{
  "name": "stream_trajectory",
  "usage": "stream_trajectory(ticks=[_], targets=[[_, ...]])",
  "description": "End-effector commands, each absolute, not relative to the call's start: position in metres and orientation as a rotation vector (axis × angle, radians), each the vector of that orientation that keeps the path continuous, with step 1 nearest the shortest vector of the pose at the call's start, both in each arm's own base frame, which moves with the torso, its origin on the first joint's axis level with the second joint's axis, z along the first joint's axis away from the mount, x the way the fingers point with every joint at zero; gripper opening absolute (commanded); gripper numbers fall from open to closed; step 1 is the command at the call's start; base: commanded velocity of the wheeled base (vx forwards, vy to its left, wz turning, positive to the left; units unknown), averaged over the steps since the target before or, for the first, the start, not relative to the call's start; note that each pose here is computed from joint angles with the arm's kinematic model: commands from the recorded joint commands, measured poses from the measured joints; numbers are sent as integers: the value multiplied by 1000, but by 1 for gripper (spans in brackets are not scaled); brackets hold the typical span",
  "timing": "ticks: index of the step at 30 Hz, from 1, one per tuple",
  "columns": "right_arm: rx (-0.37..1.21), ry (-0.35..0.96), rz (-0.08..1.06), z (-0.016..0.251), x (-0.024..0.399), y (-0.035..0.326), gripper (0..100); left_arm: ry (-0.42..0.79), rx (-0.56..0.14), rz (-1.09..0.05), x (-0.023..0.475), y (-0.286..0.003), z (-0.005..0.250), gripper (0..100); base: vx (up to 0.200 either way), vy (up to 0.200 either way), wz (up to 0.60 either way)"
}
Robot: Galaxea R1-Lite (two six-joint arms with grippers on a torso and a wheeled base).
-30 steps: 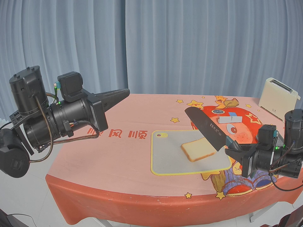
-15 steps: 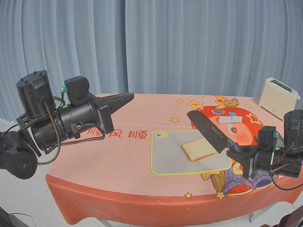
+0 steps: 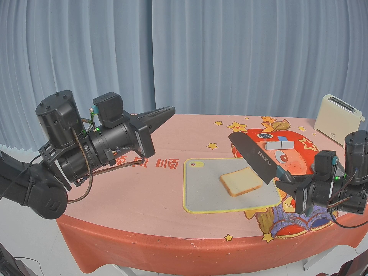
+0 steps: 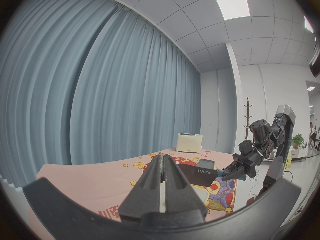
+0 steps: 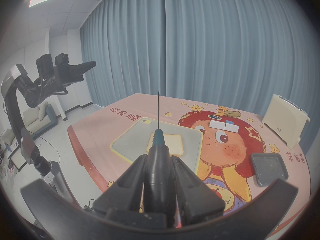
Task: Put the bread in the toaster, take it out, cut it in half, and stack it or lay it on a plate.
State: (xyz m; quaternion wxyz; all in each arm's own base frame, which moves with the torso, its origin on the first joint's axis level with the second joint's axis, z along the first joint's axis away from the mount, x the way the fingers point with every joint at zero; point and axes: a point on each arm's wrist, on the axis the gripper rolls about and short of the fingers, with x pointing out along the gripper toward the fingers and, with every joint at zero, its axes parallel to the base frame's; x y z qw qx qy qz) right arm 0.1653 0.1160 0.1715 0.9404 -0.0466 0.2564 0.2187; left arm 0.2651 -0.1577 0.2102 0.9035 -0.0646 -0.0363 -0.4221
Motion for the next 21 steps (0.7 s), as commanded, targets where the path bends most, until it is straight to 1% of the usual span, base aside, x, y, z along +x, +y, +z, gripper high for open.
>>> stream_trajectory(ticks=[1,5,10,15,21], targets=[[-93,519,447,173,166,117,0,-88,-135,-880,268,-162,211,0,0,0,0],[-95,520,449,173,166,118,0,-102,-144,-892,264,-169,214,0,0,0,0],[-95,511,444,175,167,119,0,-105,-144,-890,265,-169,215,0,0,0,0],[-105,528,433,170,168,120,0,-103,-146,-890,265,-169,214,0,0,0,0],[-118,553,433,164,169,121,0,-72,-141,-892,269,-173,204,0,0,0,0]])
